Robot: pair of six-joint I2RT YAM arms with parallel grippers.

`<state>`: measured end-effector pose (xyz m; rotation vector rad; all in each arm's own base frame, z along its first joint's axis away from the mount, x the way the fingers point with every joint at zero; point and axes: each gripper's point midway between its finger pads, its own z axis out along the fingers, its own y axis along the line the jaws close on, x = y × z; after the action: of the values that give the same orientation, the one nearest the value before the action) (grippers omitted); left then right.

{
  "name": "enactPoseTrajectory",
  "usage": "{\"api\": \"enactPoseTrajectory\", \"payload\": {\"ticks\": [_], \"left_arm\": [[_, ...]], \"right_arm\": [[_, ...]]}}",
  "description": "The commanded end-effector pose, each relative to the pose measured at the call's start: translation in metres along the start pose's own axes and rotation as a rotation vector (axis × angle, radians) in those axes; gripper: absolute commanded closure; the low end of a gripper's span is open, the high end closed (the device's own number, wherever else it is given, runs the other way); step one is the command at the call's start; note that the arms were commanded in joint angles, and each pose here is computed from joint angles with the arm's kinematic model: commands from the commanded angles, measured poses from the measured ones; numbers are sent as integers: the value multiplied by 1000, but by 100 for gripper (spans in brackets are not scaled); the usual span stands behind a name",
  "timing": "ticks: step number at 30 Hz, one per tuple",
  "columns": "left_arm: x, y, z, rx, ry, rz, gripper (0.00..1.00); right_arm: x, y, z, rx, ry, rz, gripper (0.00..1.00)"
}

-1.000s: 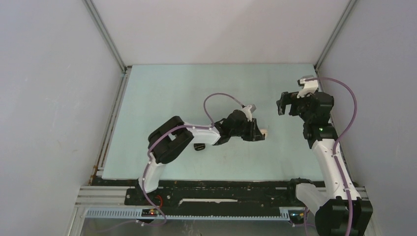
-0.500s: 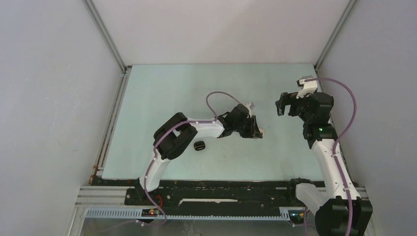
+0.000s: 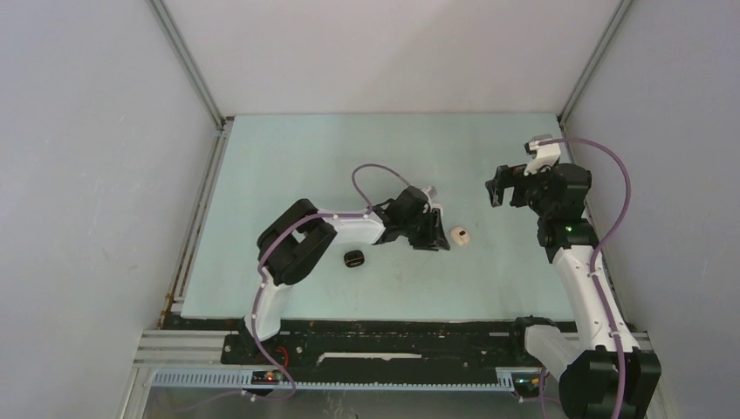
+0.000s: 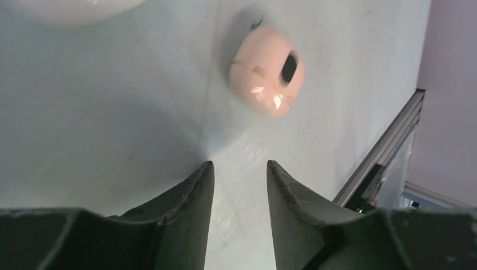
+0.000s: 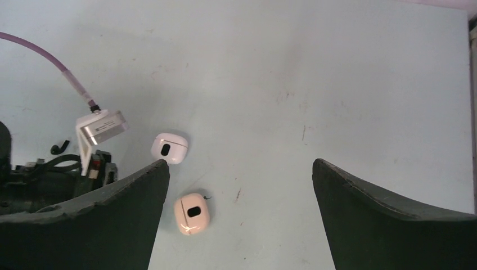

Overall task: Insert the wireless bluetooth earbuds into the charging case
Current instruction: Place the charging case with the earbuds at the center of the board, then pick up the charging case from the center of the board.

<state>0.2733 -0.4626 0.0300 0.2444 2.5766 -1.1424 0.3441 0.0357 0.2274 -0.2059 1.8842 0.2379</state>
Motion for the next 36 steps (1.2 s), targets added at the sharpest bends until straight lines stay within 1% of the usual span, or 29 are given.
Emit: {"api": "enactPoseTrajectory", "payload": {"ticks": [1, 4, 5, 7, 10, 12, 15, 17, 20, 21, 23, 26, 31, 34, 36], "left_arm": [[5, 19, -47, -85, -26, 71, 53], [8, 24, -83, -123, -92, 157, 52], [3, 20, -102, -132, -142, 201, 52], [3, 32, -131, -203, -208, 248, 51], [6, 65, -169, -336, -293, 256, 48], [8, 88, -189, -424, -319, 263, 47], [10, 118, -209, -537, -356, 268, 44], [12, 134, -213, -552, -380, 246, 42], [7, 156, -217, -571, -497, 150, 34], [6, 162, -218, -563, -535, 101, 33], [2, 169, -216, -542, -576, 48, 33], [3, 176, -208, -541, -556, 44, 33], [17, 162, -183, -409, -461, 41, 34], [34, 155, -174, -339, -395, 1, 35], [43, 149, -173, -302, -376, -20, 34]], "right_arm": [[-4, 18, 0, -116, -17, -39, 1], [4, 38, 0, -240, 7, -46, 5], [6, 44, 0, -273, 12, -53, 5], [12, 56, 0, -339, 25, -73, 9], [18, 71, 0, -417, 39, -98, 12], [22, 85, 0, -464, 47, -117, 12], [26, 92, 1, -490, 58, -138, 12], [29, 94, 3, -494, 66, -142, 12], [32, 93, 4, -495, 77, -139, 12], [32, 94, 4, -497, 78, -139, 12], [33, 94, 4, -499, 84, -134, 12], [35, 93, 5, -502, 88, -130, 12], [33, 91, 4, -497, 82, -131, 12], [32, 90, 3, -495, 80, -131, 11], [33, 90, 3, -498, 81, -130, 11]]}}
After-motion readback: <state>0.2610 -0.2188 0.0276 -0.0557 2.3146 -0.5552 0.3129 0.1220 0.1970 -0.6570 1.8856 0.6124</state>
